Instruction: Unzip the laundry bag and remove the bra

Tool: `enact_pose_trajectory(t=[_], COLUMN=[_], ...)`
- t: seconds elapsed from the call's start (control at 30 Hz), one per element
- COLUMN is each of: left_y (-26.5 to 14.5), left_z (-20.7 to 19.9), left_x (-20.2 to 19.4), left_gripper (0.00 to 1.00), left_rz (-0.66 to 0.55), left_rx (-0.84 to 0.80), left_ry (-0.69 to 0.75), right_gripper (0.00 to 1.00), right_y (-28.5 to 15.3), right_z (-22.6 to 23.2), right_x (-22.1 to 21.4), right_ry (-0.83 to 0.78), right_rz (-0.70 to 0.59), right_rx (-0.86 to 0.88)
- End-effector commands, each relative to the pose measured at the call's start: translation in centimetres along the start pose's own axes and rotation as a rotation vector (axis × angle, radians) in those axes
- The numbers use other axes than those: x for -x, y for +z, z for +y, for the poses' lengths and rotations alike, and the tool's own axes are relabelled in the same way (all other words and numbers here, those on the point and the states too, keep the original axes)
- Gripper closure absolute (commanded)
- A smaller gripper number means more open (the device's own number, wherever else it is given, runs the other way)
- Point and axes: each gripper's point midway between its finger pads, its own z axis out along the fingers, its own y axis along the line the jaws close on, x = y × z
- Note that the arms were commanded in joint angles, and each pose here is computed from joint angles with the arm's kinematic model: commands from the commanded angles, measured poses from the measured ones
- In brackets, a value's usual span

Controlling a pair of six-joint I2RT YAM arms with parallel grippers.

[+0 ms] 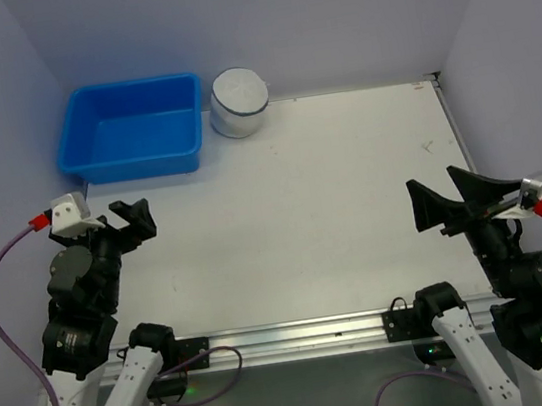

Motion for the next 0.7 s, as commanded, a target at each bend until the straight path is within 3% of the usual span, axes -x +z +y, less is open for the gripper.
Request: enact_pose_trajectory(t=[0.0, 0.33, 0.43, 0.47, 0.53, 0.57, 0.63, 0.67], left_y=[1.3, 8.2, 11.9, 14.0, 16.4, 18.4, 20.9, 22.9], left_z=[-1.4, -5.5, -8.3, -8.9, -11.2, -11.6, -13.6, -14.1], left_x=[-0.2, -3.6, -4.9, -7.0, -5.9, -7.9, -6.6, -8.2], left_gripper=[0.00, 0.00, 0.00, 0.00, 0.00, 0.00, 0.00, 0.00], left_rz=[0.000, 0.144, 0.209, 0.280, 0.269, 0.318, 0.267, 0.286], left_rx=[-0.048, -0.107, -0.157, -0.135, -0.179, -0.156, -0.189, -0.175], left_ry=[-0.036, -0.126, -0.212, -0.243, -0.305, -0.344, -0.405, -0.436], right_gripper=[0.01, 0.01, 0.01, 0.01, 0.01, 0.01, 0.01, 0.01], right_y=[0.9, 2.3, 2.8, 2.9, 3.1, 3.1, 3.2, 3.3], right_z=[0.1, -0.6, -0.3, -0.2, -0.2, -0.1, -0.2, -0.3], right_x=[-0.2, -3.9, -5.0, -5.1, -5.5, -5.7, -6.1, -6.4], right_ry=[0.015, 0.095, 0.116, 0.120, 0.127, 0.131, 0.130, 0.129], right_rz=[0.019, 0.123, 0.166, 0.171, 0.180, 0.183, 0.185, 0.189], right_rx=[0.005, -0.012, 0.007, 0.012, 0.017, 0.021, 0.025, 0.023])
